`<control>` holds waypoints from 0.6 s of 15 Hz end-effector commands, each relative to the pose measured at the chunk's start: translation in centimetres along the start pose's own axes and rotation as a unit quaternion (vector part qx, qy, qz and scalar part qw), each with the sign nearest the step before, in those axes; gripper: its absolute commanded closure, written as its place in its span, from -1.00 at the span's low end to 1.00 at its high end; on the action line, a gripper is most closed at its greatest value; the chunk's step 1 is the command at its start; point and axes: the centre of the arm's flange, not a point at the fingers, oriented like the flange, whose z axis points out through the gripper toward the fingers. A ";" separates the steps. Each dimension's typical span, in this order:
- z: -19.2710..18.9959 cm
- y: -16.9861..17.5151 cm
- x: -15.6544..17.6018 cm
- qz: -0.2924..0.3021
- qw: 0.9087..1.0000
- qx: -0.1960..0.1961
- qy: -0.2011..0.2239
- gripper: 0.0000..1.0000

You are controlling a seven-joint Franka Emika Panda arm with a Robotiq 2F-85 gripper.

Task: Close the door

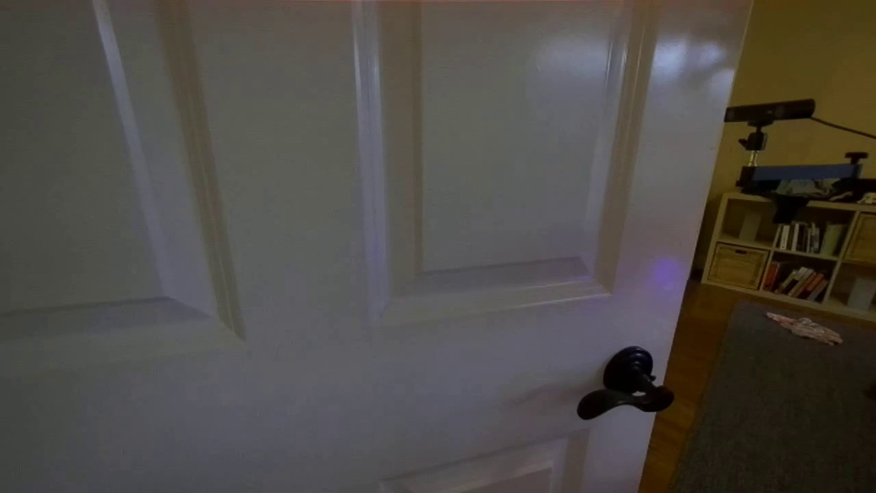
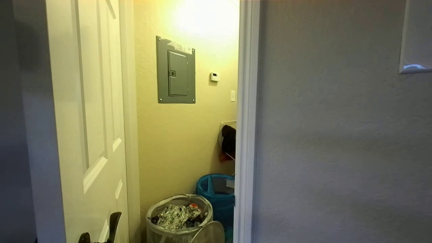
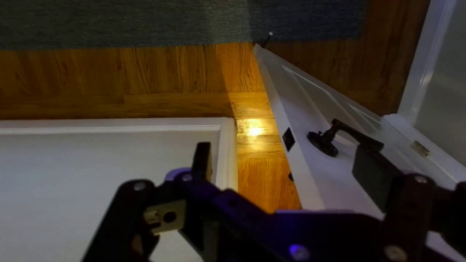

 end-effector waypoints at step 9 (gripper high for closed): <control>-0.9 -10.0 3.1 -0.108 0.983 0.094 0.117 -0.82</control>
